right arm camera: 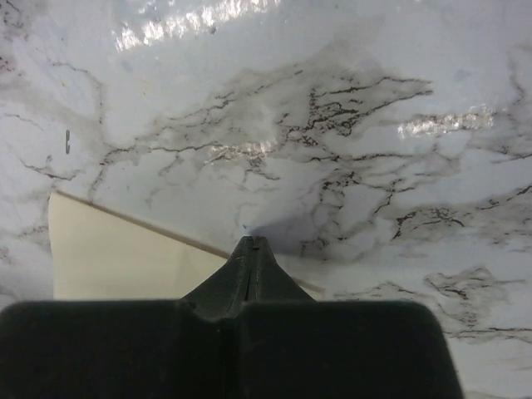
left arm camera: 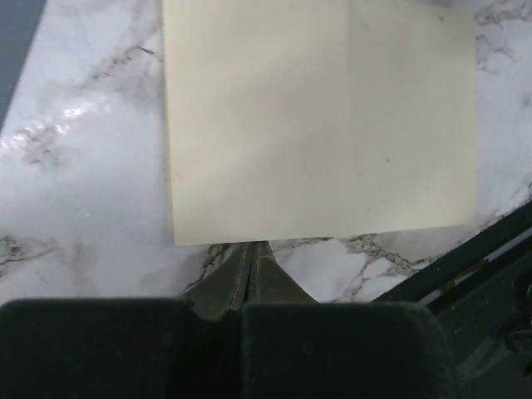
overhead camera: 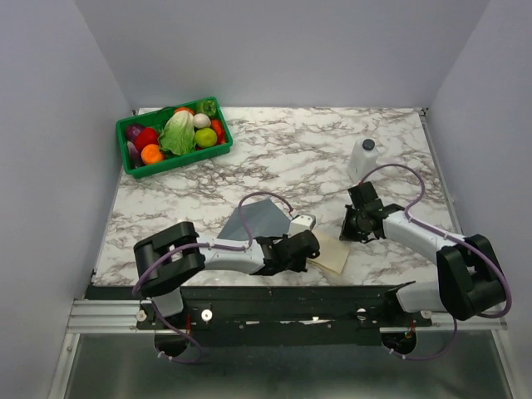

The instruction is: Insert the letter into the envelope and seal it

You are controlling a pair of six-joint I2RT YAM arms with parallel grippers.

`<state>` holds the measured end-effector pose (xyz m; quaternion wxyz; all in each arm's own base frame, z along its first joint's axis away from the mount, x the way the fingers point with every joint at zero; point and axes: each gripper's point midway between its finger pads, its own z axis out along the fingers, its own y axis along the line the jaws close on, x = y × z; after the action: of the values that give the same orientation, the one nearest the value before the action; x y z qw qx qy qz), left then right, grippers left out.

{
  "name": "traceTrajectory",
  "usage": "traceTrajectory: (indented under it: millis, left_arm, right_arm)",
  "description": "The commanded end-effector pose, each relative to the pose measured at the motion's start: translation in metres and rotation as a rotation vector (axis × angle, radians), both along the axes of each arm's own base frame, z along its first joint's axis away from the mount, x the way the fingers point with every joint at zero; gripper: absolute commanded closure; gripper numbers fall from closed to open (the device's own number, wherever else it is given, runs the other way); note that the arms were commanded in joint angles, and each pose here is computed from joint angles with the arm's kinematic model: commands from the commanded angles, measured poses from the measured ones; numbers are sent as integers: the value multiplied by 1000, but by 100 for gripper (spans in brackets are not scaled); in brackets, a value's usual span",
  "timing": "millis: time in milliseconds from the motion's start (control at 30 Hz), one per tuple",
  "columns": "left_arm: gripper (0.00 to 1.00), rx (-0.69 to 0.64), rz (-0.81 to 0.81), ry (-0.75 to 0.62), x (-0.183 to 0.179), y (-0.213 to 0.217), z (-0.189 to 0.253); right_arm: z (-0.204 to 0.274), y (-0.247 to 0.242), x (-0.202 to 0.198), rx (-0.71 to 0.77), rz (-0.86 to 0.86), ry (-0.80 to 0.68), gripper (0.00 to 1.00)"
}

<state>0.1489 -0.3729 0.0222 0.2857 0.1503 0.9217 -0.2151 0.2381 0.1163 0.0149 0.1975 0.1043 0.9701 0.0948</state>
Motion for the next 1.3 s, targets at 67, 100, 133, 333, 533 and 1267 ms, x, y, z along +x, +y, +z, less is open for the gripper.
traceTrajectory:
  millis: [67, 100, 133, 333, 533, 1267]
  left_arm:
    - [100, 144, 42, 19, 14, 41, -29]
    - [100, 147, 41, 17, 16, 41, -29]
    - [100, 152, 51, 19, 20, 44, -29]
    - [100, 161, 64, 9, 38, 47, -26]
    - [100, 166, 76, -1, 60, 49, -22]
    - [100, 203, 100, -127, 105, 57, 32]
  right_arm:
    - [-10, 1, -36, 45, 16, 99, 99]
    - [-10, 1, -38, 51, 15, 99, 99]
    - [-10, 1, -40, 53, 18, 105, 99]
    - [-4, 7, -46, 94, 16, 99, 99]
    - [-5, 13, -56, 139, 25, 111, 99]
    - [26, 25, -58, 261, 47, -19, 93]
